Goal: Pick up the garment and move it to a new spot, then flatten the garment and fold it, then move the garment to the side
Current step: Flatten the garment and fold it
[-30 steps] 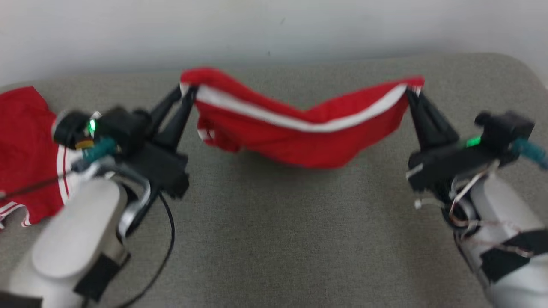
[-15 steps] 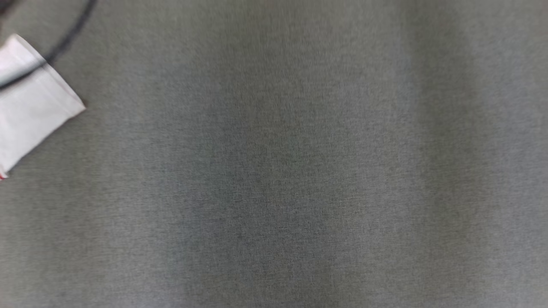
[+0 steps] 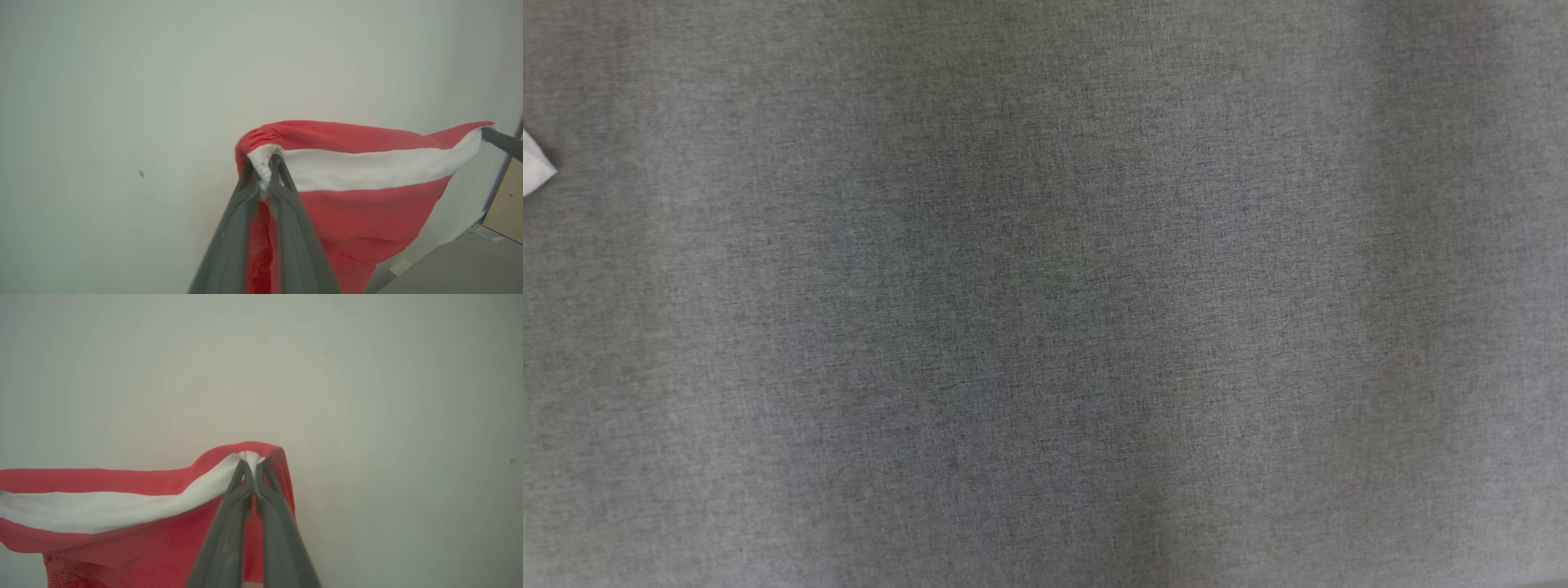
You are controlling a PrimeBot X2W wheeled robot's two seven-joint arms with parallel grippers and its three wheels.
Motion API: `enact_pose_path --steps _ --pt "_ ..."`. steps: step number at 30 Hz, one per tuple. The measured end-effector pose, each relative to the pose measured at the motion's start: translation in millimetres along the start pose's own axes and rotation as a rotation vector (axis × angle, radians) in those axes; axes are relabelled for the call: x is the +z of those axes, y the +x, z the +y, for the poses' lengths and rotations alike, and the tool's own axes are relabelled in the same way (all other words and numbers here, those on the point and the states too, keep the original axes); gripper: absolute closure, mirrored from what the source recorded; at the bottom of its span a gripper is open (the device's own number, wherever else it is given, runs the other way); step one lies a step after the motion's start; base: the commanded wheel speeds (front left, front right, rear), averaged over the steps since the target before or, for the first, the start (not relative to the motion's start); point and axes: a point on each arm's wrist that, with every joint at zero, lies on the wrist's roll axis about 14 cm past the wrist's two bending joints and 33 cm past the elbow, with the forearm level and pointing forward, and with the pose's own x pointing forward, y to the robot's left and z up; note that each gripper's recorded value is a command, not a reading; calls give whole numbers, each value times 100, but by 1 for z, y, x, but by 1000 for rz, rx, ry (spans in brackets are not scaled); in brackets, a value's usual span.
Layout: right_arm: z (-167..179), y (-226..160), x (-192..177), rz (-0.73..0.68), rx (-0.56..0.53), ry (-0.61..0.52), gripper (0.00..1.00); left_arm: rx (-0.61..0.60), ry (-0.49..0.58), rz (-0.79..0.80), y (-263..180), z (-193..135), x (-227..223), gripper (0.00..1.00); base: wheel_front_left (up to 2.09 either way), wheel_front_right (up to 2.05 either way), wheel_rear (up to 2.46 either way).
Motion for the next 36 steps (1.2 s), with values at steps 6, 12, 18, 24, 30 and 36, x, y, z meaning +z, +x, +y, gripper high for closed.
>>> enact_pose_path --steps 6,12,18,24,30,36 --pt "-14 -30 -42 84 -11 4 100 -22 -89 47 -21 -11 -44 100 0 0 0" --pt "-18 -86 -75 160 -4 42 100 -38 -150 98 -67 -26 -75 100 0 0 0" --pt "-21 -179 -109 264 -40 138 100 -20 -229 174 -134 -57 -103 100 0 0 0" --pt "-16 -263 -134 373 -94 208 100 25 -285 264 -204 -90 -122 100 0 0 0" --pt "-10 -325 -137 425 -147 241 100 82 -328 336 -268 -110 -131 100 0 0 0" --pt "5 -387 -142 489 -193 274 100 119 -356 440 -329 -135 -147 100 0 0 0"
